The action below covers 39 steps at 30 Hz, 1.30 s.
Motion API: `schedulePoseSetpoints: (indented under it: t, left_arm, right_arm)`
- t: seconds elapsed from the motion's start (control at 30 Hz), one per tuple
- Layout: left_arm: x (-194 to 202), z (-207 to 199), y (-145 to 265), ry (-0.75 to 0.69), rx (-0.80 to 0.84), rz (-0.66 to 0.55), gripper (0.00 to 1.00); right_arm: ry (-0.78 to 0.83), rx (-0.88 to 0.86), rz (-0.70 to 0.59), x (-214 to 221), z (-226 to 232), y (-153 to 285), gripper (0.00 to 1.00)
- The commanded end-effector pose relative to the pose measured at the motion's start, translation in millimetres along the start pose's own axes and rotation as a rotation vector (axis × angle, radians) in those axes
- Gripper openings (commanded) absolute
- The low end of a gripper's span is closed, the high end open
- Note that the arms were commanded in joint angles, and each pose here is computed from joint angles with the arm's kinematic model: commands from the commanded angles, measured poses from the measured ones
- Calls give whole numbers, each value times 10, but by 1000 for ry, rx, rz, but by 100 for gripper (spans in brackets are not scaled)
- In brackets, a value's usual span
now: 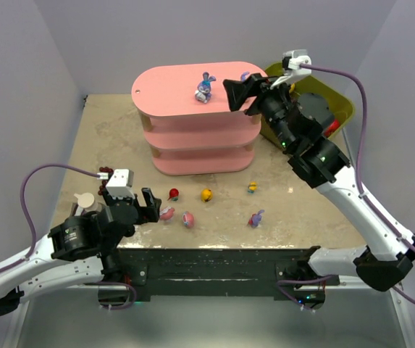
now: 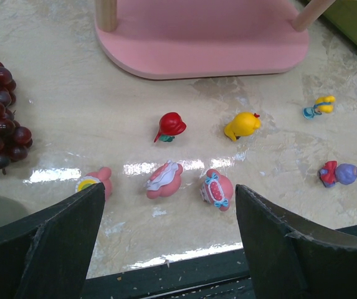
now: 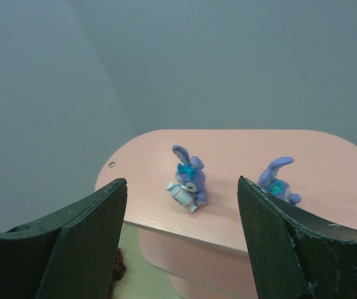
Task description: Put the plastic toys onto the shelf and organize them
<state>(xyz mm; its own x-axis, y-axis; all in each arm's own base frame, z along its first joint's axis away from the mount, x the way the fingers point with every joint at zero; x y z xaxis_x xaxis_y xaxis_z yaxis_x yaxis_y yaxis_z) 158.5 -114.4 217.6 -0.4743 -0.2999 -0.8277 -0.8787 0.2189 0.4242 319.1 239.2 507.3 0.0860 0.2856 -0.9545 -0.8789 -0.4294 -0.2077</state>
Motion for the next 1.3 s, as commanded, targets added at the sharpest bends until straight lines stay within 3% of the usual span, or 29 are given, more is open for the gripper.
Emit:
schedulePoseSetpoints:
  t: [0.0,0.23,0.43,0.57,1.27]
  left_arm:
    - [-55,-2,-8,33,-10,-30,90]
    - [-55,-7,-13,30,-8,-31,89]
    - [-32,-18,-23,22,-8,-22,90]
    - [-30,-26,-31,15,-9,-21,90]
    - [38,-69,-131,-43,-46,-1,90]
  right_arm:
    - [151,31,13,54,-303,11,75]
    - [364,-111,75,199,-475,-9,77]
    - [453,-247,98,364,-511,-44,77]
    - [463,-337,133,513,-492,-110,77]
    - [445,-401,199,759,-783,-384,74]
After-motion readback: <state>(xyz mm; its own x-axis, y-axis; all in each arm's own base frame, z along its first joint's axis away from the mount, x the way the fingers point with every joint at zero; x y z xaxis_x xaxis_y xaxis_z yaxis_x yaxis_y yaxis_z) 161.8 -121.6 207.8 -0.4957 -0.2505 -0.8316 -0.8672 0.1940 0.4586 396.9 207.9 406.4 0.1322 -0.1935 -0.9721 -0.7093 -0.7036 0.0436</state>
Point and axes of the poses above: each gripper's point midway between its finger pads, its own y axis back along the fingers, its own z axis along the line the jaws close on, x = y × z, the point moved 1 cm from there along y, back along the fingers, and after that the axes turned 7 degrees about y, right-handed, at the moved point
